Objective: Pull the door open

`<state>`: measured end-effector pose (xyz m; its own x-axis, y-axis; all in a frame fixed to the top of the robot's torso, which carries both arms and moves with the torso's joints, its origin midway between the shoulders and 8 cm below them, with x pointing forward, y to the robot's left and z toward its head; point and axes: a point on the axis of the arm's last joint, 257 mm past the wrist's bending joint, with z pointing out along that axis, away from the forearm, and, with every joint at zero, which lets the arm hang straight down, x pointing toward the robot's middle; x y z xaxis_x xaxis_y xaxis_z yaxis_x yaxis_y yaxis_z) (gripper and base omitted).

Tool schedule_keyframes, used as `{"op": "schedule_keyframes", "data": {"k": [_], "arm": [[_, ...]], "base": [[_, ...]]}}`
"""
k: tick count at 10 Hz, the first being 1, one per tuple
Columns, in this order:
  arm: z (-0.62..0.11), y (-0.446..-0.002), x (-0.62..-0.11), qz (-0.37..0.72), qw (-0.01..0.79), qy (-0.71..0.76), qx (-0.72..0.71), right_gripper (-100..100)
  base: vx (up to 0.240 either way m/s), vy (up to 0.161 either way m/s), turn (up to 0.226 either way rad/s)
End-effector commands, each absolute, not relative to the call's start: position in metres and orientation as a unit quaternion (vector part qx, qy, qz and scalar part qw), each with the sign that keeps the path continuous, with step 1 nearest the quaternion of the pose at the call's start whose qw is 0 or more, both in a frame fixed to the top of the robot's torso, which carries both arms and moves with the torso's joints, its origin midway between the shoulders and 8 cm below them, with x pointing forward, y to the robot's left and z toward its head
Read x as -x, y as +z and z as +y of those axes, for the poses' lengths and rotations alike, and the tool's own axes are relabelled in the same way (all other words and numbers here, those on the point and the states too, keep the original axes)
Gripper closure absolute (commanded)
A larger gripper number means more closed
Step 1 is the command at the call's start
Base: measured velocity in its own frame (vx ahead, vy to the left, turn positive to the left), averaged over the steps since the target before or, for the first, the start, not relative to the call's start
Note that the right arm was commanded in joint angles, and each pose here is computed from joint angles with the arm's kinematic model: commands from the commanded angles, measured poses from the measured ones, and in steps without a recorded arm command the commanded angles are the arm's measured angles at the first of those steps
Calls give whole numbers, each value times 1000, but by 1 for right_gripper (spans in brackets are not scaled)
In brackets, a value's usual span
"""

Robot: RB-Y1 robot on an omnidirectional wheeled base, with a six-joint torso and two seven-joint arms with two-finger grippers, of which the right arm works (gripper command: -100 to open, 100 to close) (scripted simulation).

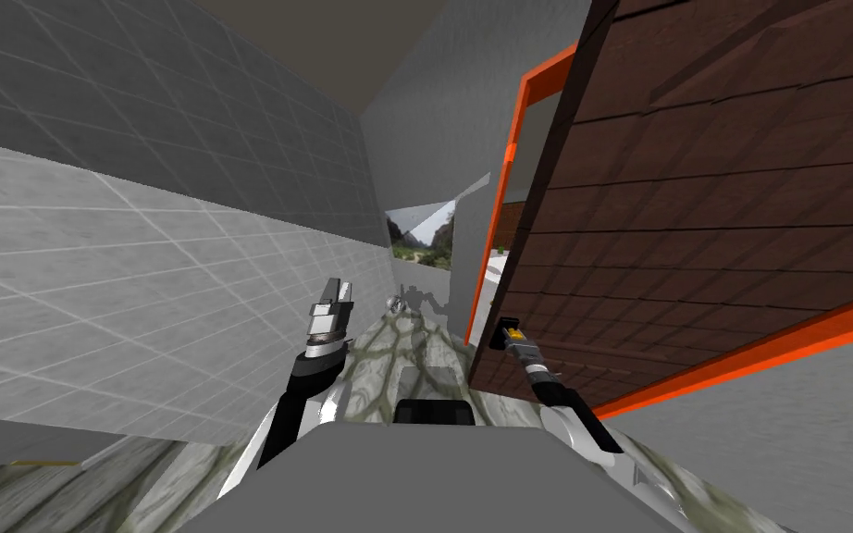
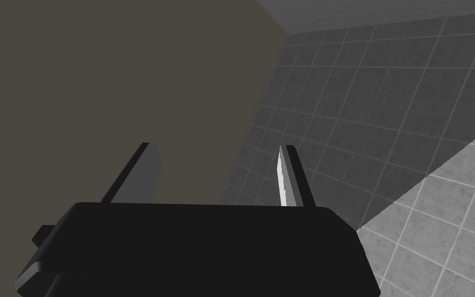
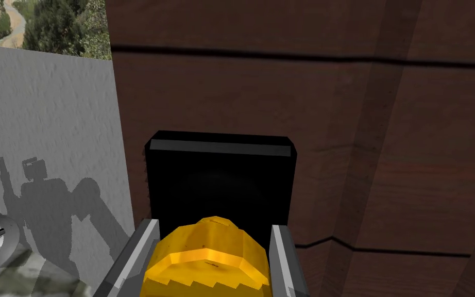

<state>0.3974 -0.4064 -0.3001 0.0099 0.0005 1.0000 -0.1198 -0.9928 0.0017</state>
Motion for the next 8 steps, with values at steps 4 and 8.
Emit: {"op": "schedule_keyframes", "data": {"k": [4,8], "arm": [[-404,-298,-389,-29,31,705,-708,100],[-401,-296,-380,-17,17,707,-707,100]], "base": [[-239,-58,160],[-258,-79,158]]}}
